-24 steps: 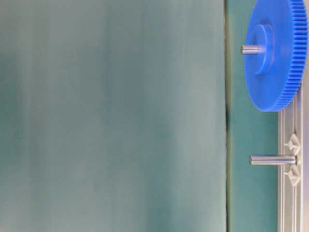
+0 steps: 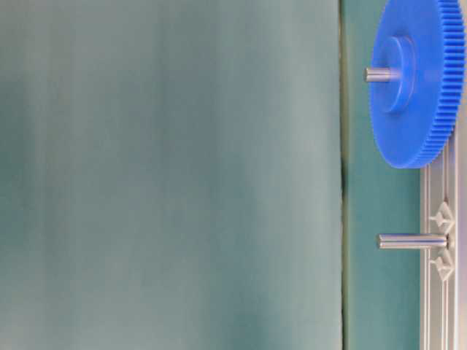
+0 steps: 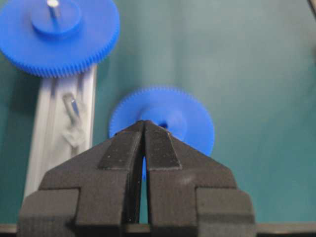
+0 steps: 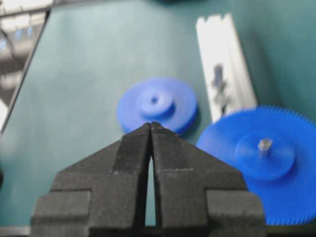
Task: Insert the small gear onto the shaft.
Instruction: 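Move the left gripper toward the small blue gear on the table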
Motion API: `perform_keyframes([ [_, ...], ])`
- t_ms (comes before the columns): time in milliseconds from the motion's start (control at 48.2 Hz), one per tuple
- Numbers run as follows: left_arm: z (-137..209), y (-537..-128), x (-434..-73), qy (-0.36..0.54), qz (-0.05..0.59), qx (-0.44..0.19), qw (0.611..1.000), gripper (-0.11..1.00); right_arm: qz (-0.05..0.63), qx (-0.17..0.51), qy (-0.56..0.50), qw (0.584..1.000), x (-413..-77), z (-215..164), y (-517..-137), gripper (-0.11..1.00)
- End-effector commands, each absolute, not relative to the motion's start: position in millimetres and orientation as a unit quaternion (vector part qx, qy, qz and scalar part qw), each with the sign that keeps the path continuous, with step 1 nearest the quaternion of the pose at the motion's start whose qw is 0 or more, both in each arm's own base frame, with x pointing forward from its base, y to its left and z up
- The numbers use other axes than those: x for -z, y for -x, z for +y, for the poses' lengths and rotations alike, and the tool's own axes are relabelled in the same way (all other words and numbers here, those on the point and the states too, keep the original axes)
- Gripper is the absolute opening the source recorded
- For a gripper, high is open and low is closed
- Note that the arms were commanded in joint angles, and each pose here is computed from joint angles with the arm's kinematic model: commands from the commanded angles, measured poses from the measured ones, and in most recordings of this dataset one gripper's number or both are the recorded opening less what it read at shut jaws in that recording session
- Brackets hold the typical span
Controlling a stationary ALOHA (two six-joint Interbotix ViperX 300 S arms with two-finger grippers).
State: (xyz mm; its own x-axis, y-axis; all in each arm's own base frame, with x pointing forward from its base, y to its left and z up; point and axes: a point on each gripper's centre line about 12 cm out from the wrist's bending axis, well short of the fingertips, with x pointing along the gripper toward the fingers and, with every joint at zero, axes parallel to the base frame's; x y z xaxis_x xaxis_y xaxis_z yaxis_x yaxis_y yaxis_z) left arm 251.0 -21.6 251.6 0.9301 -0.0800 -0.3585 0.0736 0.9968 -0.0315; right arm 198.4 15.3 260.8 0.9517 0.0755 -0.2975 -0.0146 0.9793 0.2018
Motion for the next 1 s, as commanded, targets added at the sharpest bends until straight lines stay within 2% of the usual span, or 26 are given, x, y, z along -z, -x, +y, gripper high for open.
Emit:
perform_keyframes([
  [0, -28.2, -270.7, -259.1, 0.006, 0.203, 0.047, 0.978, -0.01, 0.172, -0.031, -0.104, 0.979, -267.1, 20.1, -204.6, 0.06],
  [539, -38.3, -335.5, -227.6, -0.004, 0.343, 0.047, 0.938, -0.01, 0.319, -0.009, -0.096, 0.943, -220.5, 23.5, -259.3, 0.06],
  [622, -39.7, -342.7, -221.5, -0.005, 0.352, 0.047, 0.935, 0.03, 0.333, -0.004, -0.097, 0.938, -214.0, 21.8, -263.4, 0.08],
  [726, -45.1, -351.3, -213.0, -0.005, 0.364, 0.051, 0.930, 0.21, 0.337, -0.002, -0.096, 0.937, -211.9, 21.7, -266.2, 0.10],
  [871, -49.5, -359.8, -195.6, 0.013, 0.383, 0.045, 0.922, 0.65, 0.331, -0.003, -0.098, 0.938, -216.6, 21.8, -268.5, 0.11],
  [974, -50.3, -364.8, -183.2, 0.039, 0.399, 0.033, 0.915, 0.88, 0.329, -0.003, -0.098, 0.939, -218.3, 21.9, -269.4, 0.11],
])
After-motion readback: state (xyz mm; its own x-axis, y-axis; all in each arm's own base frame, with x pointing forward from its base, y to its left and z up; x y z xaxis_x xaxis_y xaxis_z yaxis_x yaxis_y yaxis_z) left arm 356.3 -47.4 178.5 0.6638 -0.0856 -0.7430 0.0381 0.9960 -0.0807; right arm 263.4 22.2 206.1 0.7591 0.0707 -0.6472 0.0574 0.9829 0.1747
